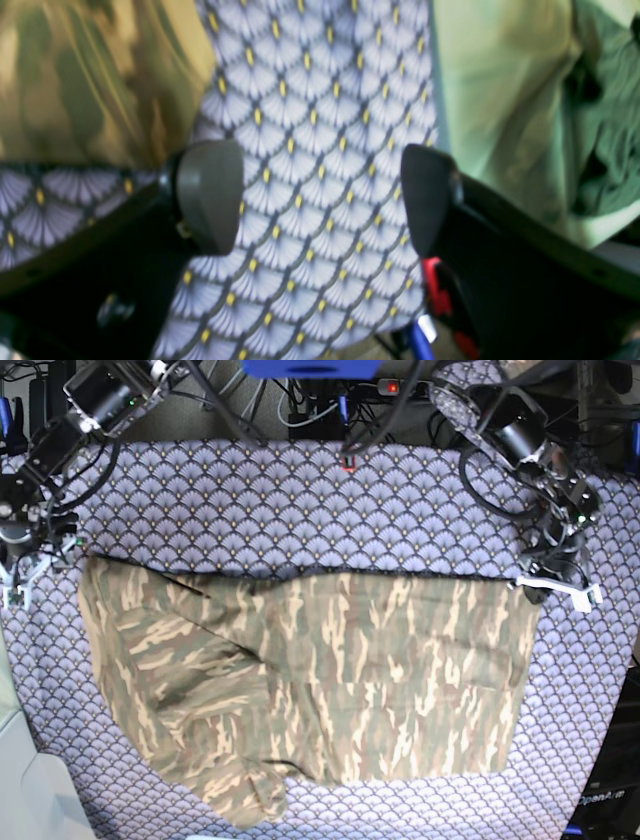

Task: Fold the T-shirt properly
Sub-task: 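Close both grippers on the corners of the shirt's folded edge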

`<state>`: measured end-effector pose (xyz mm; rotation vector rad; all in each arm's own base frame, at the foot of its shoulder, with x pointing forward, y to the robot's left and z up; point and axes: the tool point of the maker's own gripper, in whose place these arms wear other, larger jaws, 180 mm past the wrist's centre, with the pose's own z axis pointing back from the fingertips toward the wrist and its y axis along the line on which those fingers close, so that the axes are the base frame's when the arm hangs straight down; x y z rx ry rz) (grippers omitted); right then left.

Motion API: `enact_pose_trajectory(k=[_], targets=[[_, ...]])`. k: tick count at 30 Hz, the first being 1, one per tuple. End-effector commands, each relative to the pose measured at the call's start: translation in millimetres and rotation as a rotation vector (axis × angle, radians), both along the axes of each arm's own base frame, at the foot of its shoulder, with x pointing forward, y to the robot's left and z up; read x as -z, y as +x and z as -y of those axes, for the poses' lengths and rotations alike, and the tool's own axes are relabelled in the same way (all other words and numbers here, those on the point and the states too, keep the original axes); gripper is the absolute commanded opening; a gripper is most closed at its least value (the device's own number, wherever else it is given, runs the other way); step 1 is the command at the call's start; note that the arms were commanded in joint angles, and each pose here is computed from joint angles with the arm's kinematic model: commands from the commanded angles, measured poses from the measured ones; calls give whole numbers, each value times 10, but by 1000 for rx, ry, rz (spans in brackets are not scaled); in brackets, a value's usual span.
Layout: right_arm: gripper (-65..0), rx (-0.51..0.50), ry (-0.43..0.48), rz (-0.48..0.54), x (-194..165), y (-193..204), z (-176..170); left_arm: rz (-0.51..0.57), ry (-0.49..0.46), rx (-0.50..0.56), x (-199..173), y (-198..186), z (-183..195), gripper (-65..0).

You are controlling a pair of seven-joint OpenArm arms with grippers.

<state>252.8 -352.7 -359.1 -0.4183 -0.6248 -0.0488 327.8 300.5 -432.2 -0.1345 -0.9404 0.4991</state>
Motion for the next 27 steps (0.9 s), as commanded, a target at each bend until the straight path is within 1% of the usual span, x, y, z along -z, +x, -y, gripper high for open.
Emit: enact_pose_trajectory(k=[1, 5, 8, 11, 16, 19, 25, 27], targets=[[-145, -11, -3, 57, -134, 120, 16, -48, 14, 9, 40, -45, -28, -650], [-145, -22, 81, 79, -75, 165, -62, -85, 15, 22, 67, -85, -57, -650], [-145, -39, 106, 69, -87, 248, -110, -97, 19, 24, 43, -85, -119, -650], [-145, -62, 122, 21, -18, 298, -183, -98, 28, 24, 29, -81, -147, -650], [-145, -72, 162, 22, 35, 450, -250, -99, 34, 25, 21, -81, -162, -650], [-145, -73, 188, 14, 94, 507, -277, -99, 51, 21, -15, -83, -250, -650], [-145, -74, 228, -15, 237, 569, -246, -96, 72, 16, -69, -79, -354, -650], [-145, -72, 221, -20, 236, 559, -195, -87, 73, 23, -104, -16, -335, -650]])
